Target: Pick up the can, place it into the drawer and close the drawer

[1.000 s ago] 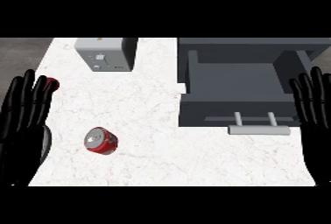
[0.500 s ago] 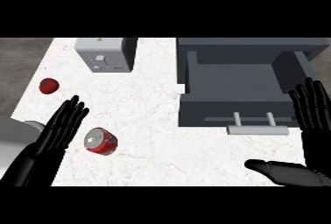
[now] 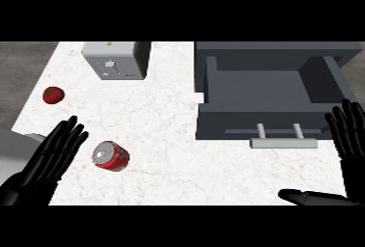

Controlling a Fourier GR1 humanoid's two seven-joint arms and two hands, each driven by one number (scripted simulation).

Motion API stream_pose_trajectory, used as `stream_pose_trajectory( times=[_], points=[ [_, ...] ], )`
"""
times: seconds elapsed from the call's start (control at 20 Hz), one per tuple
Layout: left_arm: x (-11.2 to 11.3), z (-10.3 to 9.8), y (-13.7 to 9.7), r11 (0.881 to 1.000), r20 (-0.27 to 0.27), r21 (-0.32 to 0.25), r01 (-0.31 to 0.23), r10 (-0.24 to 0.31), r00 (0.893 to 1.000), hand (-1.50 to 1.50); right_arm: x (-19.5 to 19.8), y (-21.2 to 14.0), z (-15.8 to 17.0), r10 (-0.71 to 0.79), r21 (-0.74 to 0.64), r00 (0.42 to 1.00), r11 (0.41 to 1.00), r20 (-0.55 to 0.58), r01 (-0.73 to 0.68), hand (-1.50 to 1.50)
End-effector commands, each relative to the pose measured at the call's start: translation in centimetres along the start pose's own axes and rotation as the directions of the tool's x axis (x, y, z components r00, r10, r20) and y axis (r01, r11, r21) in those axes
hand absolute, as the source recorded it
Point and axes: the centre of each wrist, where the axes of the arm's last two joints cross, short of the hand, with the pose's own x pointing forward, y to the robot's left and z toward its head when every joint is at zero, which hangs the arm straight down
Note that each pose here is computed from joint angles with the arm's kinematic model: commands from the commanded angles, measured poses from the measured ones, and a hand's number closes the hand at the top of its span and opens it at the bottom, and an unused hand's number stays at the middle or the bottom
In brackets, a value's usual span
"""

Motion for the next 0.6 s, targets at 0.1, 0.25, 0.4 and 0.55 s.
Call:
stream_pose_trajectory(
  times=[0.1, 0.25, 0.4, 0.55],
  points=[
    [1.6, 1.8, 1.5, 0.999, -0.036, 0.043, -0.01, 0.012, 0.999, -1.5, -1.2, -2.8, -0.5, 0.003, -0.025, 1.0, 1.0, 0.01, -0.002, -1.5],
    [0.0, 0.5, 2.1, 0.998, -0.052, 0.063, -0.014, 0.018, 0.998, -1.5, -0.1, 0.0, 1.6, 0.018, 0.007, 1.0, 1.0, -0.005, -0.018, -1.5],
    [-1.6, -0.8, 0.5, 0.998, -0.034, 0.066, -0.017, 0.019, 0.999, -1.5, -1.3, -2.5, 0.8, -0.013, -0.004, 1.0, 1.0, -0.01, 0.013, -1.5],
    [-4.5, -0.1, 0.7, 0.999, -0.07, 0.052, -0.012, 0.015, 0.997, -1.5, -3.2, -4.2, 1.7, 0.004, -0.008, 1.0, 1.0, 0.011, -0.004, -1.5]
  ],
)
